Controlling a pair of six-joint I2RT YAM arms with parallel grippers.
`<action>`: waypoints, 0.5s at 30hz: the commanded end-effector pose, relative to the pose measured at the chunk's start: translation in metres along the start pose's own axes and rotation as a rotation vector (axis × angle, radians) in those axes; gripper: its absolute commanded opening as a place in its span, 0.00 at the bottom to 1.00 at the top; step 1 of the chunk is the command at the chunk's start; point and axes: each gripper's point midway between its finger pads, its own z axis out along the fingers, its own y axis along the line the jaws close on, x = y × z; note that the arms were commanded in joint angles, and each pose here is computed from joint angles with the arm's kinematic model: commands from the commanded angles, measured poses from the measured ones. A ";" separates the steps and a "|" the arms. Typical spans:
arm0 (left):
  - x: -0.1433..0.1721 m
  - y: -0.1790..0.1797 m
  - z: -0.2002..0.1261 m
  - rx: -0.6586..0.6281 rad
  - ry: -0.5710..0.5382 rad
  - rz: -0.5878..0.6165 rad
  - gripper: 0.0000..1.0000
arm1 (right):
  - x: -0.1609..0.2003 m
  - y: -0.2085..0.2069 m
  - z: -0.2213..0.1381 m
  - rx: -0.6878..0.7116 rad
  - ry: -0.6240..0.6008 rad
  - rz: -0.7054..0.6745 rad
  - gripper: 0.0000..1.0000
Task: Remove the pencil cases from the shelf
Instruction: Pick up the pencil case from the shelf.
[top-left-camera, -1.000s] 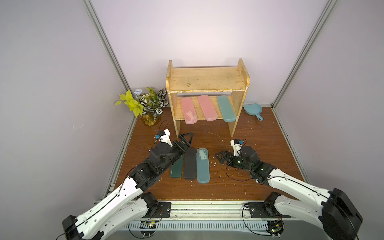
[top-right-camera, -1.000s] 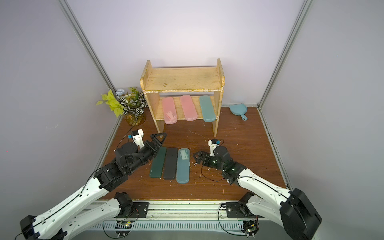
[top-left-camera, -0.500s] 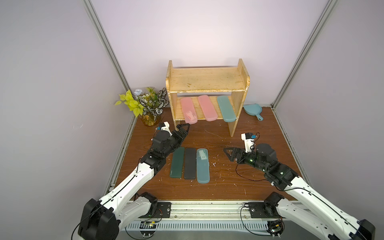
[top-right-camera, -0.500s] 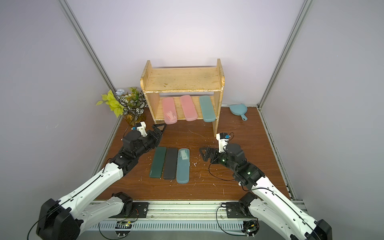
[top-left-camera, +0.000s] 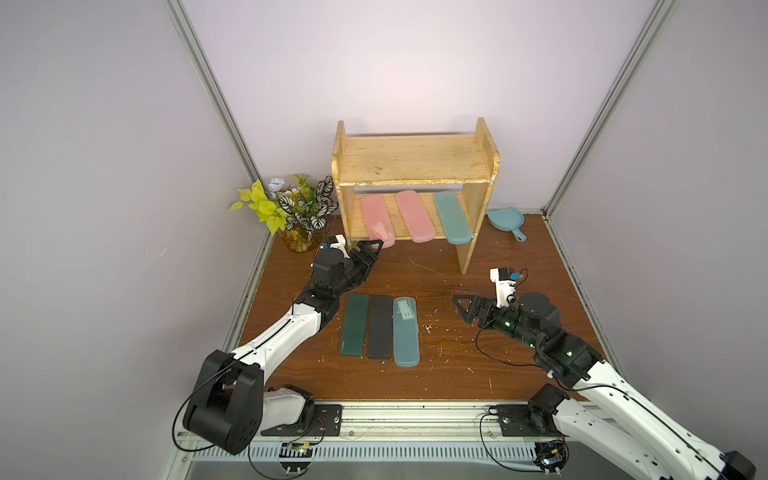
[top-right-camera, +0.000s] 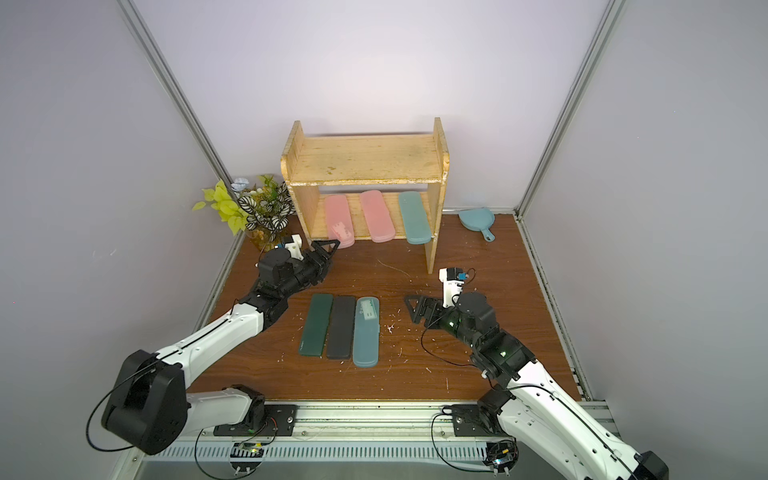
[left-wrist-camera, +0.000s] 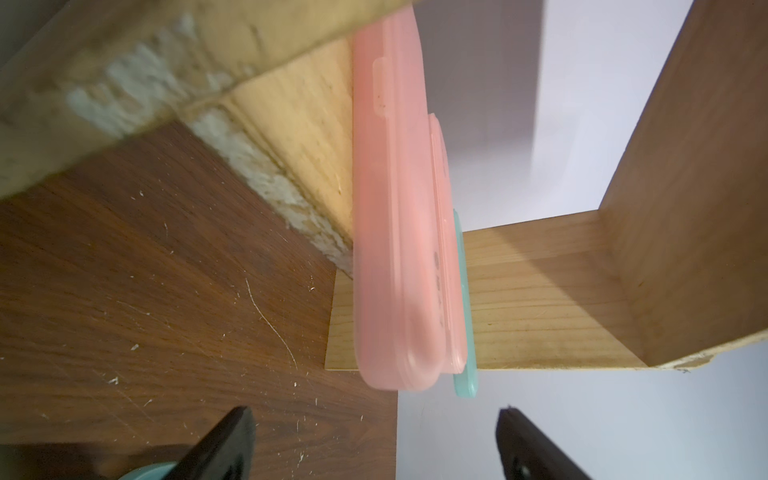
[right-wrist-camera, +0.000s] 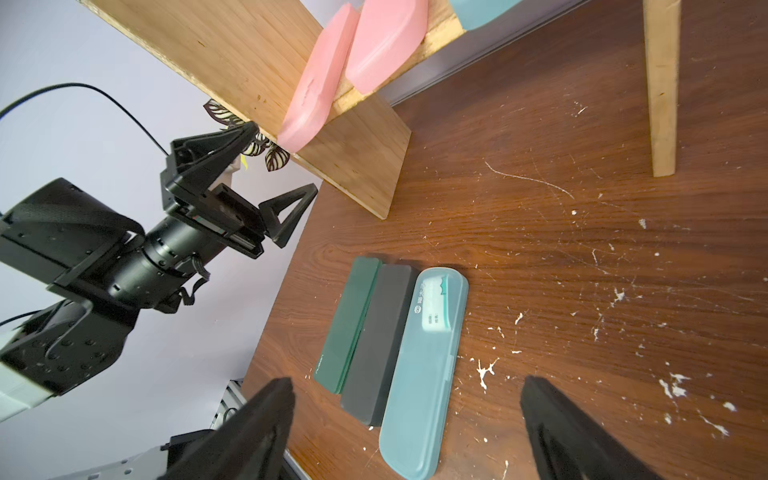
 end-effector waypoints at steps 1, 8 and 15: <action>-0.013 -0.022 0.005 0.074 -0.028 0.020 0.76 | -0.012 0.002 -0.005 -0.007 -0.065 0.017 0.92; -0.023 -0.025 0.011 0.096 -0.080 0.009 0.62 | -0.013 0.000 -0.011 0.000 -0.082 0.023 0.92; -0.026 -0.024 0.018 0.110 -0.090 0.000 0.50 | -0.015 0.000 -0.013 0.000 -0.091 0.024 0.92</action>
